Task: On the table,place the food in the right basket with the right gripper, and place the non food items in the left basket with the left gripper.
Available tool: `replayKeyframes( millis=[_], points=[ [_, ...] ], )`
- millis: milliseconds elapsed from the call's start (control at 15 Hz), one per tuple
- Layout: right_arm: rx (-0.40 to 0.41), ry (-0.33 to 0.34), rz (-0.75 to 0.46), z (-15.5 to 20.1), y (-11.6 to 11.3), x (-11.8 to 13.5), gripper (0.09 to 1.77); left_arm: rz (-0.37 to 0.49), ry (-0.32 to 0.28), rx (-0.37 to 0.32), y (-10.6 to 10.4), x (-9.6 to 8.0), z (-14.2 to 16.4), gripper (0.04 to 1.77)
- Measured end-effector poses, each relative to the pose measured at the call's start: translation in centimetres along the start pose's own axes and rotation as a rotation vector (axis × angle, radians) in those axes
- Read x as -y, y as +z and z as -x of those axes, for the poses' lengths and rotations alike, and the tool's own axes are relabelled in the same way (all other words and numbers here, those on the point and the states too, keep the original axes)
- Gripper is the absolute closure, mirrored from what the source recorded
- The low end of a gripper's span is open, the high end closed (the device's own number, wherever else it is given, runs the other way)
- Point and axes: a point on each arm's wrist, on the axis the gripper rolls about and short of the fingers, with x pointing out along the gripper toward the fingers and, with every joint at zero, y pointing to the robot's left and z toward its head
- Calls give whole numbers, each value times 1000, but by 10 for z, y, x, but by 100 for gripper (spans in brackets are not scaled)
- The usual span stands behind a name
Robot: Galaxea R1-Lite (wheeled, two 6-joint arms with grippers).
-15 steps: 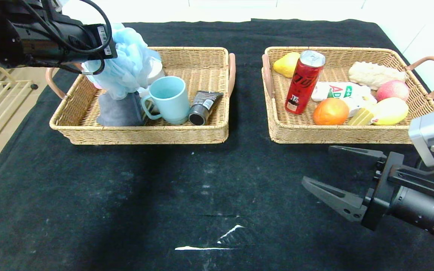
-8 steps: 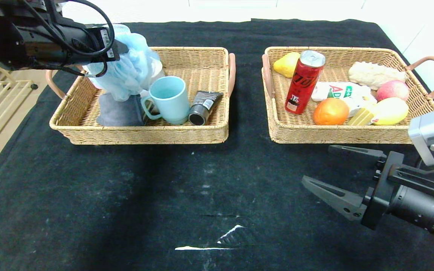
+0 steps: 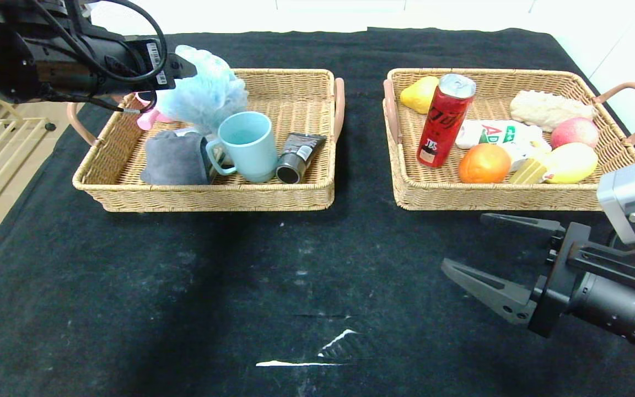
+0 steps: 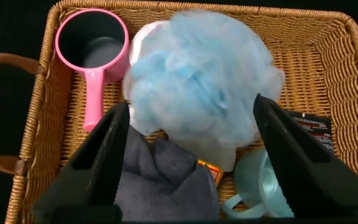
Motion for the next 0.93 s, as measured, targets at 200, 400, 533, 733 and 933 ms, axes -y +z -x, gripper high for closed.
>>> replayKeyframes(
  millis=[200, 400, 533, 733, 933],
  points=[
    [1, 0, 0, 0, 0, 0, 15, -2, -1, -6, 0, 1, 2, 27],
    [4, 0, 1, 1, 1, 0, 15, -7, -8, -16, -1, 2, 8, 21],
    [4, 2, 1, 1, 1, -1, 15, -13, -23, -27, -4, 6, 17, 19],
    [9, 3, 2, 2, 2, -1, 15, -18, -56, -38, -6, 13, 35, 16],
    [17, 3, 4, 4, 4, -1, 15, -35, -92, -75, -18, 17, 58, 14]
  ],
)
